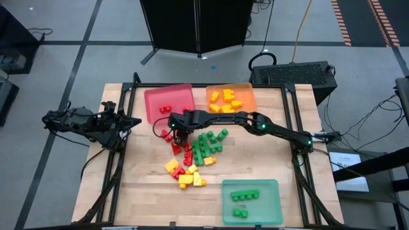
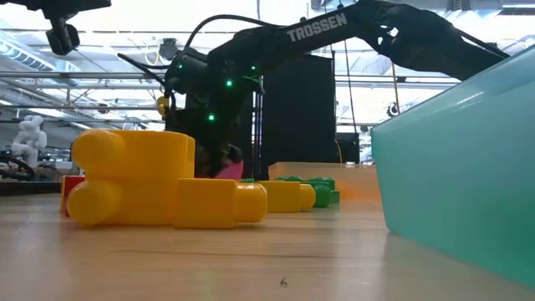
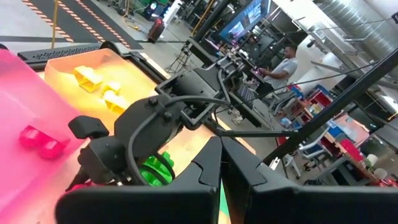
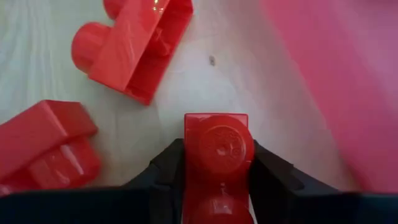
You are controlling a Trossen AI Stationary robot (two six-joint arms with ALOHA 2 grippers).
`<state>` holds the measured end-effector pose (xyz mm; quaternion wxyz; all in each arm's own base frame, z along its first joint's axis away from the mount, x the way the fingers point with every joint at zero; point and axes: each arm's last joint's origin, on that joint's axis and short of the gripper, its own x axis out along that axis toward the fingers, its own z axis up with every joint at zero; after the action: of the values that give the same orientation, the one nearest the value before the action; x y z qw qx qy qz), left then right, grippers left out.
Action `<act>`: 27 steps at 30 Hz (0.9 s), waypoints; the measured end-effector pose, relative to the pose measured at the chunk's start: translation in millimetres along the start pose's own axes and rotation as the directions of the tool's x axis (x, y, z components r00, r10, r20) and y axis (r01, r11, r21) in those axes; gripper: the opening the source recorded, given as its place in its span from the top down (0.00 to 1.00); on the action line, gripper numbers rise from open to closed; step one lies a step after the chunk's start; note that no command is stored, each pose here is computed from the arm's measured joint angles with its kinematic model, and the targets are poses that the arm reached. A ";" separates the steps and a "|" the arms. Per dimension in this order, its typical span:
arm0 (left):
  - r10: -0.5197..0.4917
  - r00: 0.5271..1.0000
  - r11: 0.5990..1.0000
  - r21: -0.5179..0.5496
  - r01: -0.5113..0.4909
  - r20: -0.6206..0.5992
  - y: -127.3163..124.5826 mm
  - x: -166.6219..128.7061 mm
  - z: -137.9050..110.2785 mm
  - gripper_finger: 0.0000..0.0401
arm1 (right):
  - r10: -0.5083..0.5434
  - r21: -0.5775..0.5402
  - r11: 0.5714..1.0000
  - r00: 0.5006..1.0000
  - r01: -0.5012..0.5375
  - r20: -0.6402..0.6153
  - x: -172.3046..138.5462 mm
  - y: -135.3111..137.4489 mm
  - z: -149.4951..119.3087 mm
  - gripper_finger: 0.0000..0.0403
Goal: Sort blocks
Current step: Put the red game piece into the red bin
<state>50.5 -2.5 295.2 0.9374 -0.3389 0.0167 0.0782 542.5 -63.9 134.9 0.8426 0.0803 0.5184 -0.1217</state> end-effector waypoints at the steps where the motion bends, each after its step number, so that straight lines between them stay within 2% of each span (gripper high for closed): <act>1: 0.000 1.000 1.000 0.000 0.000 0.000 0.0 0.0 0.0 0.97 | 0.000 0.007 1.000 1.000 0.000 -0.002 -2.1 1.0 0.0 0.72; 8: 0.000 1.000 1.000 0.000 0.000 0.000 0.0 0.0 0.0 0.97 | 0.010 0.005 1.000 0.999 -0.011 0.032 -22.1 6.0 6.2 0.72; 12: 0.000 1.000 1.000 0.000 0.000 0.000 0.0 0.0 0.0 0.97 | 0.004 0.041 0.999 0.996 -0.007 0.086 -42.6 1.5 15.4 0.72; 16: -0.001 1.000 1.000 -0.001 0.001 0.000 -0.1 0.0 0.1 0.97 | -0.005 0.046 0.999 0.985 -0.003 0.172 -66.3 -0.4 26.6 0.72; 21: -0.002 1.000 1.000 -0.002 0.002 0.001 -0.2 0.0 0.1 0.97 | 0.007 0.061 0.998 0.933 -0.031 0.361 -104.1 -7.7 48.6 0.72; 23: -0.001 1.000 1.000 -0.002 0.001 0.002 -0.2 0.0 0.2 0.97 | -0.019 0.087 0.996 0.916 -0.018 0.400 -106.4 -19.3 54.0 0.72; 27: 0.000 1.000 1.000 -0.001 0.000 0.002 -0.1 0.0 0.1 0.97 | -0.046 0.131 0.991 0.929 -0.002 0.367 -90.2 -47.6 53.4 0.72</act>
<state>50.5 -2.4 295.3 0.9372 -0.3395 0.0157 0.0786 535.3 -112.4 239.0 0.9167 0.1043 0.3425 -0.1773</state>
